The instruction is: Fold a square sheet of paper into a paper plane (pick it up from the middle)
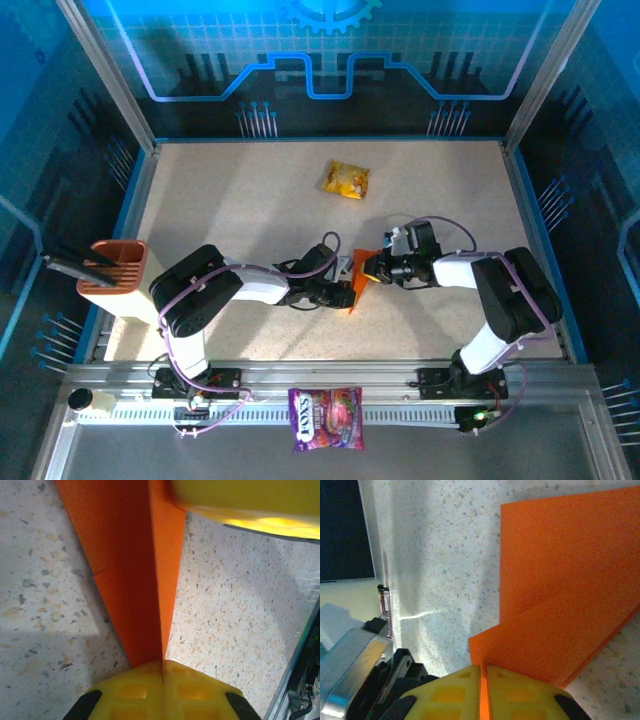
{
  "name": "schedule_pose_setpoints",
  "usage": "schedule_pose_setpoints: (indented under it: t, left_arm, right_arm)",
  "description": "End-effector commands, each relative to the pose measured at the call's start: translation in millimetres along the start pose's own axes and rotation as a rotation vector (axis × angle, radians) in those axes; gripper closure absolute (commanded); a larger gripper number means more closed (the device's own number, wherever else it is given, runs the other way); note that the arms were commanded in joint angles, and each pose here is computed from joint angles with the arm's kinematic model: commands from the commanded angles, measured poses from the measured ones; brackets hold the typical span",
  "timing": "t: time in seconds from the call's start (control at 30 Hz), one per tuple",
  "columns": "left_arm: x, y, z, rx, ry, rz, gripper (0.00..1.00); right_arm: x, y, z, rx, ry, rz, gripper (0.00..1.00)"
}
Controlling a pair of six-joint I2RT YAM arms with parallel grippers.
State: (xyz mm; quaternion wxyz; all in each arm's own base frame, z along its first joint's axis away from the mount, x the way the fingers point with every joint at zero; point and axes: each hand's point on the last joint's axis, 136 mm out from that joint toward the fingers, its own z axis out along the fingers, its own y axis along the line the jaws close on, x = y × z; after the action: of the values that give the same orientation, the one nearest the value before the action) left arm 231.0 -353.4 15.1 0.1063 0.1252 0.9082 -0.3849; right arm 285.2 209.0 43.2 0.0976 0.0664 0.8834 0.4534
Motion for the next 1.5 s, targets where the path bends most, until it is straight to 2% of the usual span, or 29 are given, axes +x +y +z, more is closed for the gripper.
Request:
schedule_pose_setpoints:
  t: [0.0, 0.13, 0.43, 0.83, 1.47]
  left_arm:
    - [44, 41, 9, -0.111, 0.129, -0.102, 0.94]
    - [44, 42, 7, -0.117, 0.127, -0.108, 0.94]
    - [41, 41, 7, -0.117, 0.117, -0.114, 0.94]
    - [41, 42, 7, -0.123, 0.117, -0.114, 0.94]
    - [40, 44, 7, -0.124, 0.096, -0.134, 0.94]
  right_arm:
    - [6, 4, -15, -0.003, -0.008, -0.039, 0.87]
    - [13, -2, -23, 0.014, -0.010, -0.049, 0.88]
    - [9, -4, -9, -0.028, 0.015, -0.018, 0.92]
    - [-7, -1, 3, -0.039, 0.019, -0.018, 0.92]
    - [-10, 0, 20, -0.056, 0.042, -0.011, 0.91]
